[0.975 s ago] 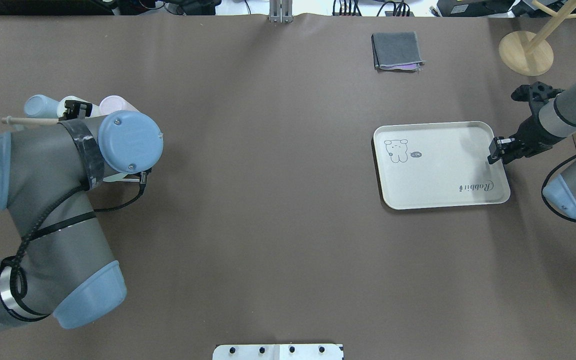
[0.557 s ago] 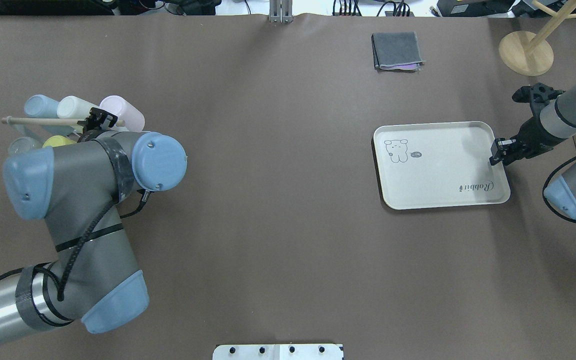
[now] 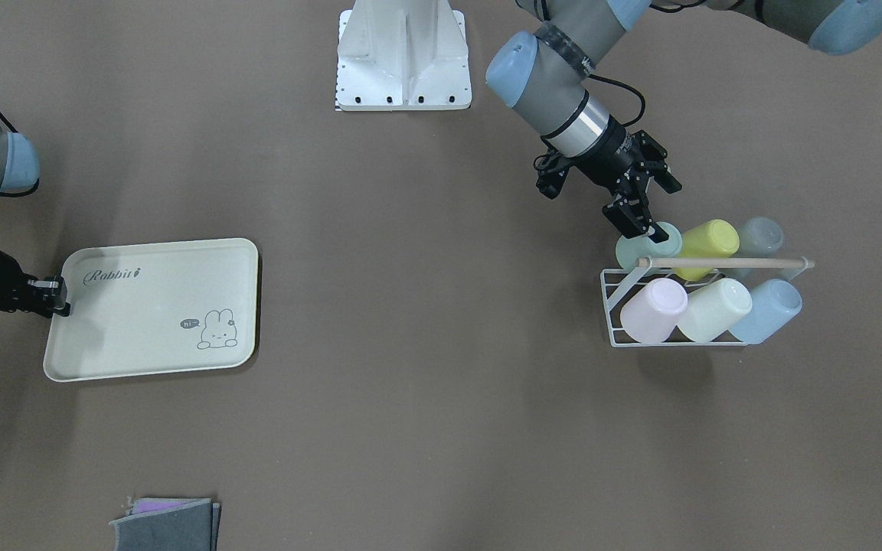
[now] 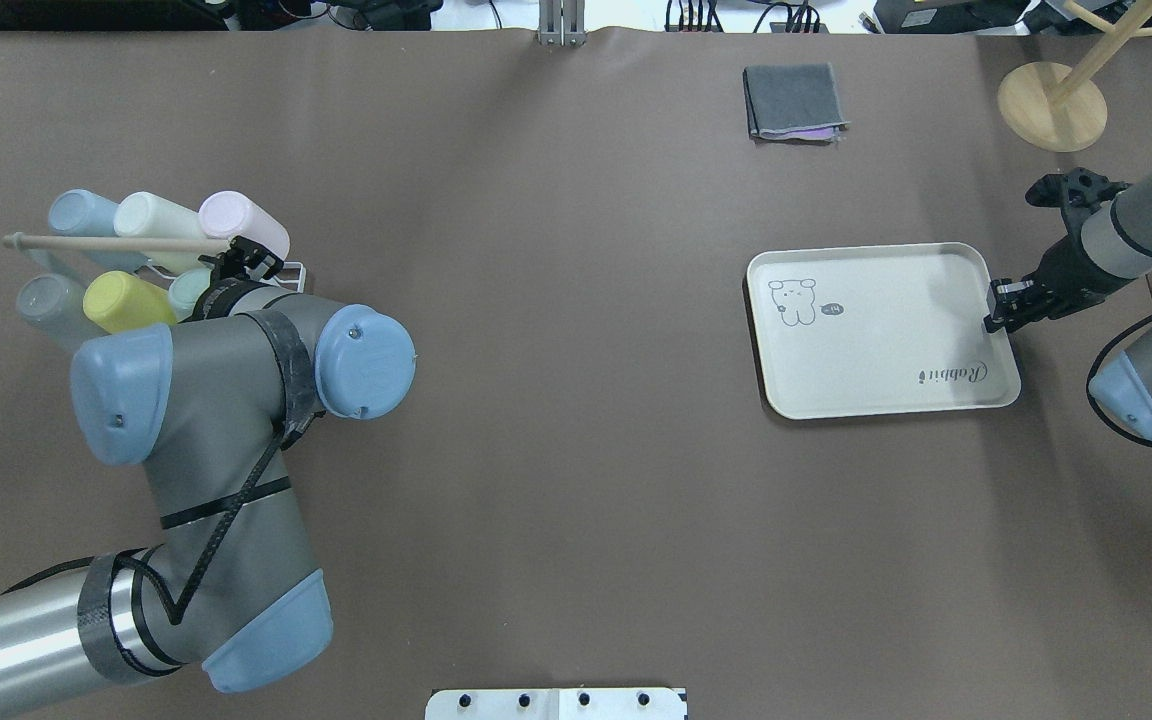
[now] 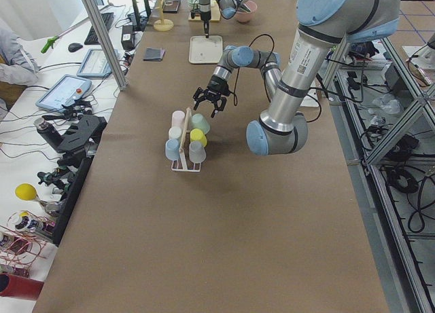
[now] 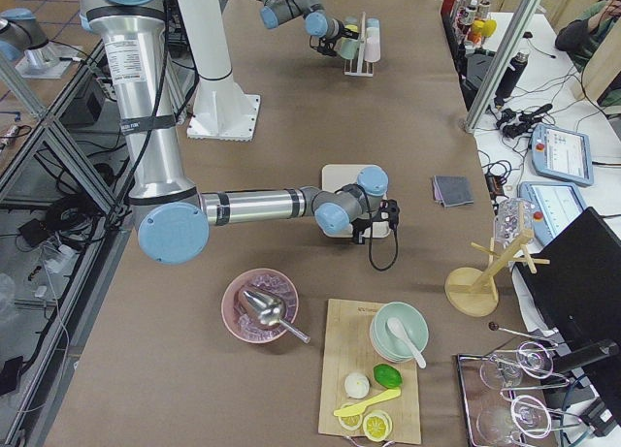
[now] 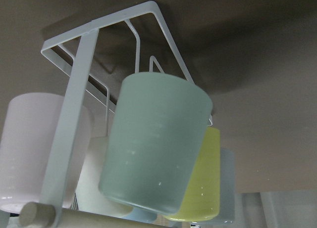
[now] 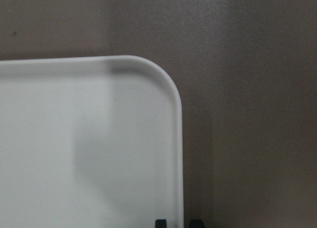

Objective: Pick up and place green cup on tray

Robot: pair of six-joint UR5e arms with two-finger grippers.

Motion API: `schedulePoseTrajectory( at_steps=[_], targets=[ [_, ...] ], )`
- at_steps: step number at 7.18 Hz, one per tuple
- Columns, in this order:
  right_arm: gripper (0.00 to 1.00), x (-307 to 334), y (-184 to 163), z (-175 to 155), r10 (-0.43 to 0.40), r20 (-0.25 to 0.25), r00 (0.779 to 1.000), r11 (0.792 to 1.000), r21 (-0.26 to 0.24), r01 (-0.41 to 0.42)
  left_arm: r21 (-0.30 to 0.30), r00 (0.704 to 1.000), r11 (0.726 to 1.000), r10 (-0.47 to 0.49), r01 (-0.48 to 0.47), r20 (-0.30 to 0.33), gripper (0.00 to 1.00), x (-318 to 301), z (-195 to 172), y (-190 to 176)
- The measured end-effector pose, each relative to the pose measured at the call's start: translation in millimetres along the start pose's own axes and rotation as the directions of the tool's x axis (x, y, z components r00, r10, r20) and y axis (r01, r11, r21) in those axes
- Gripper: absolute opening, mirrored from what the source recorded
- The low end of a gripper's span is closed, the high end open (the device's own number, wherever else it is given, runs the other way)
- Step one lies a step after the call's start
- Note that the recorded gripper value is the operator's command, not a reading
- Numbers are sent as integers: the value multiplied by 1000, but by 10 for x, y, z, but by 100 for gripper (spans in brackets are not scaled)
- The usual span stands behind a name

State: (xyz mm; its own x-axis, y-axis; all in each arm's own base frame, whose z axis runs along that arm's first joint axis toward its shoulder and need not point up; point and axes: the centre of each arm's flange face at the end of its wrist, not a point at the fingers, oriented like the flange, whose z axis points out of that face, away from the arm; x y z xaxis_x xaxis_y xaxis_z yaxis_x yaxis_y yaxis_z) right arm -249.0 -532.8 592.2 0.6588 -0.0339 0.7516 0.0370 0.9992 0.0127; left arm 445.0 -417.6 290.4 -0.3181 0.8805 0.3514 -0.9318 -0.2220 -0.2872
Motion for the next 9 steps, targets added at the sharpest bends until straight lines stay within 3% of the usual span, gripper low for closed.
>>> schedulePoseTrajectory(
  at_steps=[2,5,7,9],
  targets=[
    [26,16,9,5,1,-3,1000,1000,0,-1,-23,999,999,31,-31,18,93,-30,-70,-187],
    [1,40,14,25,-1,-5,1000,1000,-6,1,-126,995,988,93,-88,34,92,-187,-6,-630],
    [0,68,1,23,-39,-5,999,999,-8,39,-206,996,976,79,-68,44,89,-249,121,-808],
    [0,116,-67,-169,-33,48,998,999,-8,33,-267,999,963,32,-25,22,89,-217,190,-949]
  ],
)
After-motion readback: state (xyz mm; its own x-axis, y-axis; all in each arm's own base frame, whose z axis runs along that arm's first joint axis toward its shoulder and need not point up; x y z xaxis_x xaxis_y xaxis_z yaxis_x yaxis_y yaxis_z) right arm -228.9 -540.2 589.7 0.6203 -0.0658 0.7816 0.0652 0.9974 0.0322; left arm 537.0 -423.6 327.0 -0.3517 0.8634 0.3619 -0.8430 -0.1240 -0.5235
